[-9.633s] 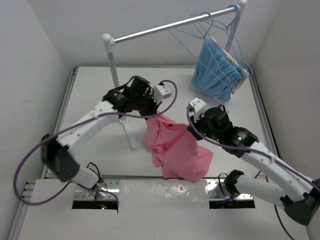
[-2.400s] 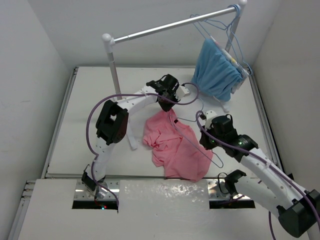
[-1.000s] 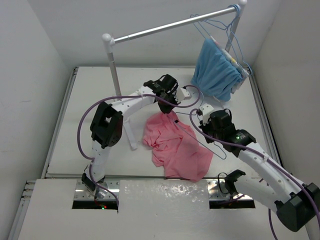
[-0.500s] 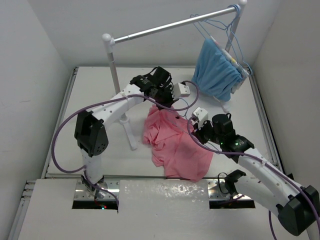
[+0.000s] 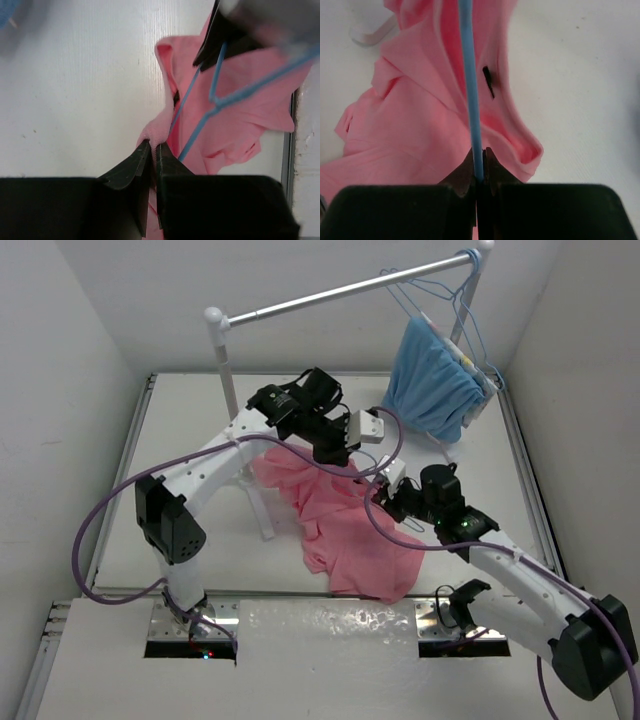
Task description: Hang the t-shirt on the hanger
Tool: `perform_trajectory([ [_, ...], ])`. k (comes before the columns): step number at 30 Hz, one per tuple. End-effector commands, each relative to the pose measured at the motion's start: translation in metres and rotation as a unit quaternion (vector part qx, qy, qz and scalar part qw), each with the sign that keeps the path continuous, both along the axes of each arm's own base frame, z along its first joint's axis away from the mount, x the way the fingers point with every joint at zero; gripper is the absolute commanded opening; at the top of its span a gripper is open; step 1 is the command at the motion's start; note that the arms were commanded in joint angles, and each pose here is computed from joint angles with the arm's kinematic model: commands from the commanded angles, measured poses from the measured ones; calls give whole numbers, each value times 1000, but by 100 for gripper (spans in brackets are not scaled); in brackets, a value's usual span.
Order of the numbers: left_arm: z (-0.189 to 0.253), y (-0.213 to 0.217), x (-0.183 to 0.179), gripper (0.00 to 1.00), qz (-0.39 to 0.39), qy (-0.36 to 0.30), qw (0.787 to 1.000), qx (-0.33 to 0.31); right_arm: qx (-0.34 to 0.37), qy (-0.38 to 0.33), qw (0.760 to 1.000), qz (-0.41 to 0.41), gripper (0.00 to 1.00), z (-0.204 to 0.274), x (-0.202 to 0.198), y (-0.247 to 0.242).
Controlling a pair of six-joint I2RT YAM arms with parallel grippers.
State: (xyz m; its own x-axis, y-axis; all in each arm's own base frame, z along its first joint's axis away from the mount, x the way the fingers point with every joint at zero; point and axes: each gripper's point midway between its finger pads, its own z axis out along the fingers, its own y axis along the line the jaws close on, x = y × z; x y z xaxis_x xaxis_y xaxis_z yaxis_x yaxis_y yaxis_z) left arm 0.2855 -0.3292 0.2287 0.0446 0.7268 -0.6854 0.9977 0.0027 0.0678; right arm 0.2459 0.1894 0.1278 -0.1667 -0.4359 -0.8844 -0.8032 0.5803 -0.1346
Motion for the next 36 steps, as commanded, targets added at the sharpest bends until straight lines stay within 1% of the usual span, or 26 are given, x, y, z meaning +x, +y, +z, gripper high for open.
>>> perform_trajectory([
  [1, 24, -35, -57, 5, -93, 19, 995, -36, 23, -44, 999, 11, 0, 13, 14, 11],
  [3, 15, -37, -54, 5, -91, 22, 995, -30, 24, -41, 999, 6, 0, 5, 14, 11],
  [4, 3, -34, -55, 5, -83, 32, 996, -19, 24, -39, 999, 3, 0, 1, 14, 10],
  [5, -1, -35, -52, 5, -78, 27, 996, -21, 24, -29, 999, 0, 0, -9, 11, 8],
  [6, -7, -33, -52, 5, -78, 28, 996, -13, 32, -38, 999, -2, 0, -7, 13, 10],
  [8, -36, -23, -53, 5, -70, 37, 997, 16, 37, -30, 999, -7, 0, -21, 10, 8],
  [9, -34, -23, -49, 5, -66, 27, 997, 15, 42, -38, 998, -8, 0, -17, 12, 9],
  [10, -44, -22, -48, 6, -54, 29, 998, 19, 39, -27, 999, -14, 0, -28, 10, 7],
  [12, -58, -15, -34, 9, -1, 15, 999, 39, 45, -27, 999, -16, 0, -32, 10, 7],
  [13, -55, -19, -26, 14, 34, 12, 999, 29, 43, -11, 999, -13, 0, -43, 6, 8],
  [14, -56, -14, -15, 26, 67, -6, 997, 42, 46, -9, 999, -13, 0, -45, 7, 9],
  [16, -56, -9, 0, 33, 116, -23, 992, 50, 42, 12, 999, -14, 0, -60, 3, 9],
  [17, -56, -7, 1, 34, 123, -29, 991, 50, 35, 23, 999, -15, 0, -68, 2, 8],
  [21, -56, 4, 8, 40, 153, -48, 985, 64, 20, 32, 999, -23, 0, -74, 9, 7],
  [24, -39, 17, 17, 43, 184, -77, 978, 64, 12, 44, 999, -26, 0, -80, 8, 6],
  [25, -25, 24, 22, 44, 198, -91, 974, 54, 11, 43, 999, -27, 0, -80, 8, 5],
  [27, -11, 37, 32, 44, 217, -114, 968, 49, 11, 41, 999, -28, 0, -80, 8, 4],
  [29, 5, 61, 48, 44, 246, -129, 960, 38, 10, 39, 999, -30, 0, -80, 9, 4],
  [30, 10, 81, 61, 44, 264, -137, 954, 35, 10, 39, 999, -30, 0, -80, 9, 3],
  [31, 11, 88, 65, 44, 264, -139, 954, 33, 9, 39, 999, -29, 0, -80, 8, 4],
  [32, 9, 90, 65, 44, 252, -131, 958, 25, 9, 39, 999, -30, 0, -80, 9, 4],
  [34, -7, 95, 63, 43, 227, -130, 964, 38, 8, 41, 999, -28, 0, -81, 9, 4],
  [36, -28, 92, 52, 43, 191, -109, 974, 48, 5, 46, 999, -28, 0, -83, 9, 4],
])
